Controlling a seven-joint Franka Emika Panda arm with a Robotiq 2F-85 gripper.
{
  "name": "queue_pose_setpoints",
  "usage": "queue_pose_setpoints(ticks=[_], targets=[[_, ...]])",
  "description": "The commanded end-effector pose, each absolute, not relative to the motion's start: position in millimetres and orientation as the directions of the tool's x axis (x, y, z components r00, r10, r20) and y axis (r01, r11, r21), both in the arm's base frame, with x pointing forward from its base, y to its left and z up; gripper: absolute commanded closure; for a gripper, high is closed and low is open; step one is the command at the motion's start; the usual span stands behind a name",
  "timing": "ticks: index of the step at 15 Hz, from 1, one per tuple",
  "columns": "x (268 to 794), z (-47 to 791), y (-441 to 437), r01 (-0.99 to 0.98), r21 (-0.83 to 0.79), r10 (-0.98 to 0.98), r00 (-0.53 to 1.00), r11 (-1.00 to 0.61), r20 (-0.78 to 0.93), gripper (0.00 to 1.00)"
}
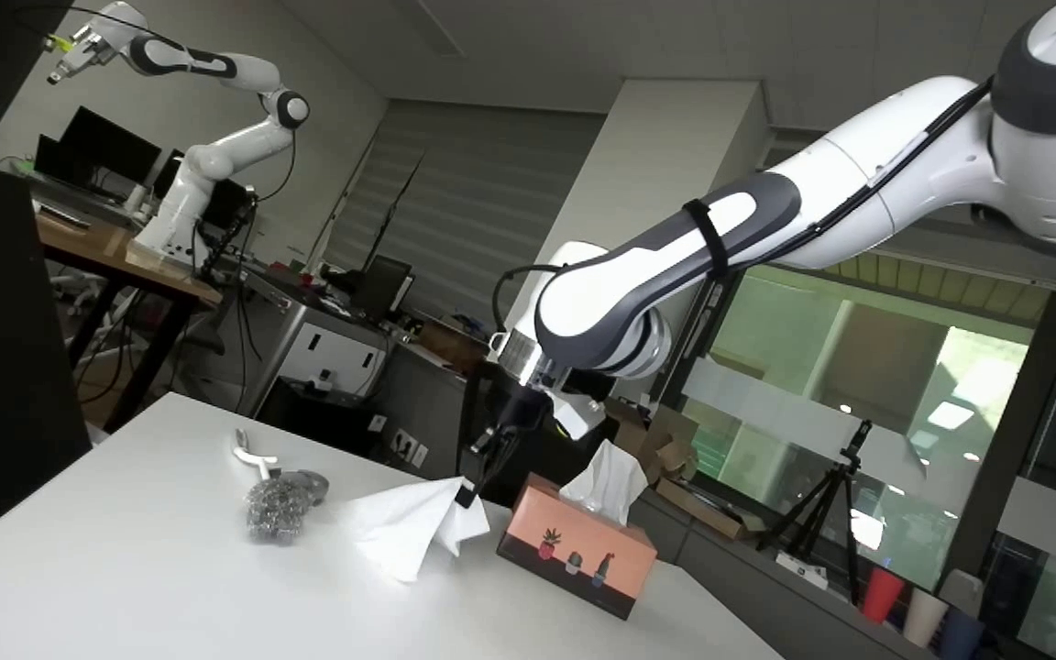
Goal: Remove a tissue from the box and put it on the table
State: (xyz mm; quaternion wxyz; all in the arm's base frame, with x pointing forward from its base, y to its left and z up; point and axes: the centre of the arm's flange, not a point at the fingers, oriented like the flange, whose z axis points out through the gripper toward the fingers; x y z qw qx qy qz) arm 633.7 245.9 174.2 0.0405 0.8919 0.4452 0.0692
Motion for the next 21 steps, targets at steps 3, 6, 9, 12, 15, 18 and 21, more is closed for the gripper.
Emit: queue_pose_setpoints(ticks=[3,6,9,12,15,18,21], targets=[[530.5,158.3,222.5,0.814,0.080,0.816,0.577,-0.576,0.003,1.00],[509.9,168.4,216.7,0.825,0.065,0.824,0.565,-0.562,-0.052,0.73],[502.4,191.8,211.0,0.843,0.013,0.836,0.535,-0.538,-0.123,0.54],[499.2,218.5,203.7,0.855,-0.037,0.848,0.505,-0.517,-0.163,0.34],[499.6,240.9,197.3,0.861,-0.051,0.853,0.490,-0.505,-0.179,0.14],[494.5,255.7,192.2,0.875,-0.158,0.882,0.423,-0.457,-0.209,0.00],[496.1,245.5,198.4,0.875,-0.180,0.886,0.412,-0.450,-0.211,0.00]])
